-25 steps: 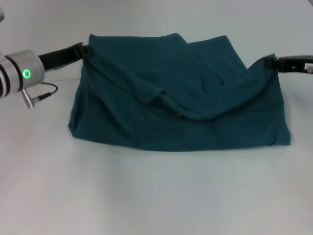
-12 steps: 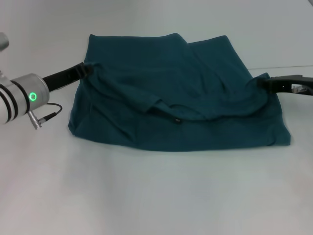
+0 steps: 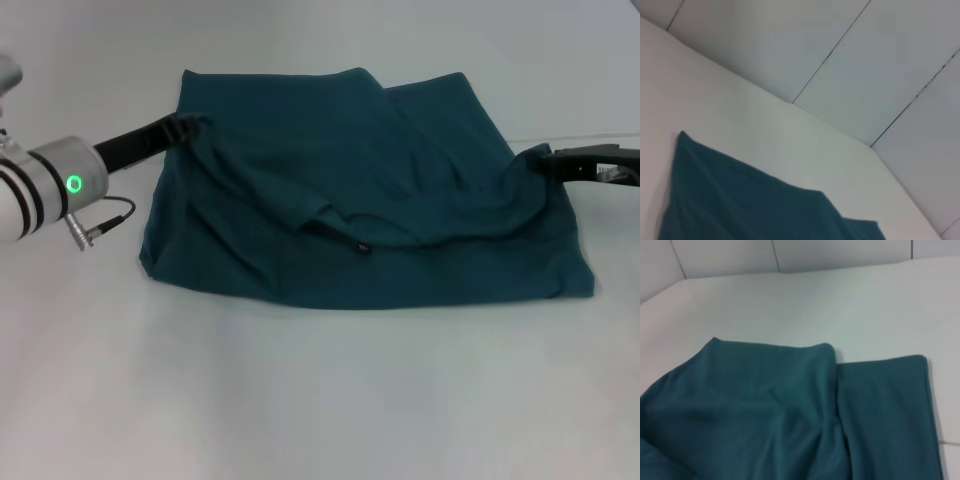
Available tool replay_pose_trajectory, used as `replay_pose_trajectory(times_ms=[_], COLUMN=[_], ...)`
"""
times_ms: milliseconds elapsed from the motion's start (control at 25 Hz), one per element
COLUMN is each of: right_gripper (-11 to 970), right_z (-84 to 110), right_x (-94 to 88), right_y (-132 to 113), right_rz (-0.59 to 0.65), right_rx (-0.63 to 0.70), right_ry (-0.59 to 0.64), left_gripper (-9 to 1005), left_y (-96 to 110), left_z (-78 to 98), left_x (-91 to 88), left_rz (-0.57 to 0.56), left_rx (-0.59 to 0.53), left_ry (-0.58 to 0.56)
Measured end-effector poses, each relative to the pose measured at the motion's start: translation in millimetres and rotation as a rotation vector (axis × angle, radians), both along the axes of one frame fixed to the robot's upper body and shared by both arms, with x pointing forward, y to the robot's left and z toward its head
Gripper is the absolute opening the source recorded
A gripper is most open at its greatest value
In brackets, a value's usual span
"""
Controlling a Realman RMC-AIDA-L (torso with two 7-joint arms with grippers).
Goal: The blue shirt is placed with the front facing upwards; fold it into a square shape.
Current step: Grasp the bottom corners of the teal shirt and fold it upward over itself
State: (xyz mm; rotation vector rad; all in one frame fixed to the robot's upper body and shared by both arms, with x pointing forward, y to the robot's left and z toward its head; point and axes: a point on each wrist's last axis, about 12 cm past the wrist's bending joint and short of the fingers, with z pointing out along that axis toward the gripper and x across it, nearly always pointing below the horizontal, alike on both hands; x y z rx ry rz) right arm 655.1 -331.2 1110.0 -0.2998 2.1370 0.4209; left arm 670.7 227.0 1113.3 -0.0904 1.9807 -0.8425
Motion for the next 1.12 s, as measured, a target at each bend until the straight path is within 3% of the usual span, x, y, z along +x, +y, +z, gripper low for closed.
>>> replay_pose_trajectory(times_ms=[280,680,840,1120], right_gripper=[35,35,35,35], right_z=[16.3,54.2,51.1,25.4], right_x=[7.9,20.1,19.7,12.2], right_y=[-4.4,-9.7,-5.9,1.4], right_rz=[0.004,0.013,0.022,0.012], right_rx=[-0.006,0.002,0.007,0.011], right_ry=[-0.031,-0.083,-0.071,-0.021], left_gripper=[31,39,42,47], left_y=[-9.2,-10.5,-9.1,2.5], left_z=[18.0,50.7,45.3,16.8], left_x=[11.7,27.5,24.2,8.4], left_rz=[-0.019,-0.019,-0.016,0.030], left_rx=[-0.007,-0.028,-0.031,-0.030], left_ry=[-0.046,-0.133,-0.125,-0.063])
